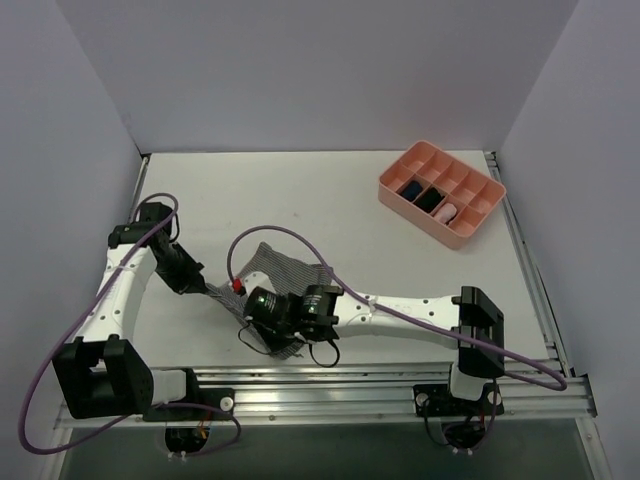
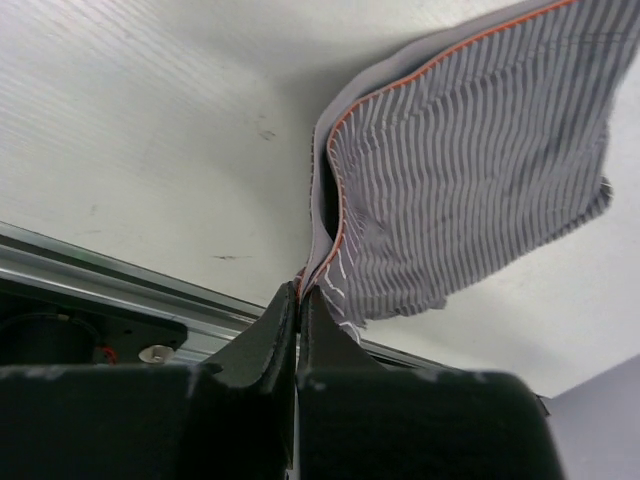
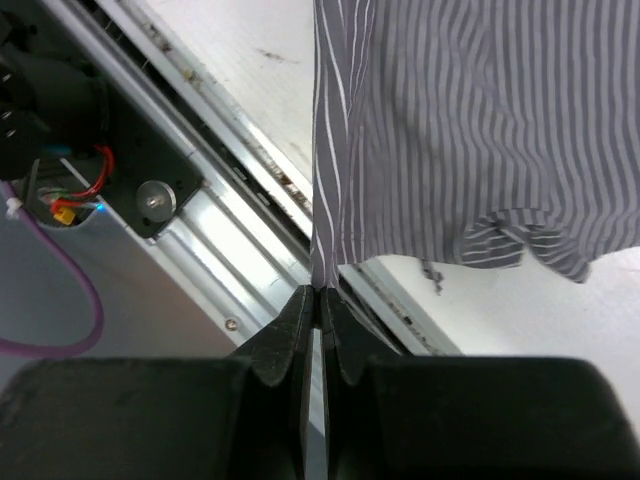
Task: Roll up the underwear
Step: Fold the underwear
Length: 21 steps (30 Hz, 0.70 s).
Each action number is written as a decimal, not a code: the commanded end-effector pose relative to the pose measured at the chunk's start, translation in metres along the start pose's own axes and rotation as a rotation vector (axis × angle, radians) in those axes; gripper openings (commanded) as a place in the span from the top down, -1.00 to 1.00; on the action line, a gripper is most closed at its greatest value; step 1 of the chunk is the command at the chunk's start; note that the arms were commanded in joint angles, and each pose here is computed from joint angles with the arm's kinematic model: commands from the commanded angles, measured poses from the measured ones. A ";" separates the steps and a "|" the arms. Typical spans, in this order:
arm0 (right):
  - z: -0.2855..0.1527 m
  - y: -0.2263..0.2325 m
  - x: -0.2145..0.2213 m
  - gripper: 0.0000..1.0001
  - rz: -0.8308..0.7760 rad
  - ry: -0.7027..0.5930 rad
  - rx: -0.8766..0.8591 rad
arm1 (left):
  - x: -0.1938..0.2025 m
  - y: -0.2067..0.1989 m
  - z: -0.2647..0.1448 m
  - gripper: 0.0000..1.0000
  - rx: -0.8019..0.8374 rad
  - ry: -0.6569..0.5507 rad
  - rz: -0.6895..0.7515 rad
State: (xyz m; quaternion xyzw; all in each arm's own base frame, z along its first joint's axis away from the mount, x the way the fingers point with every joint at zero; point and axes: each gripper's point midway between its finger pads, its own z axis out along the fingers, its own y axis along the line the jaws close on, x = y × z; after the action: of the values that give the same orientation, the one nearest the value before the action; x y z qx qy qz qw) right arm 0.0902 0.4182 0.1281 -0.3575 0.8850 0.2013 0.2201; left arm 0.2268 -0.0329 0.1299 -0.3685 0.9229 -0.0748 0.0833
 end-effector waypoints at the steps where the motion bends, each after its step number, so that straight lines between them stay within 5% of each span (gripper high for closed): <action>1: -0.021 -0.034 -0.024 1.00 0.042 -0.032 0.032 | -0.016 -0.040 -0.029 0.95 0.180 -0.067 -0.048; 21: -0.016 -0.082 -0.056 1.00 0.083 -0.082 0.086 | -0.035 -0.130 0.000 0.95 0.196 0.048 -0.010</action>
State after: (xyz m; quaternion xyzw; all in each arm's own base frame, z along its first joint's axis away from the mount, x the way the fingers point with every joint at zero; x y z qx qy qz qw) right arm 0.1685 0.3875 0.1368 -0.3100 0.9014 0.1814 0.2418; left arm 0.3154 -0.0910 0.1431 -0.3631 0.9167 -0.1525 0.0676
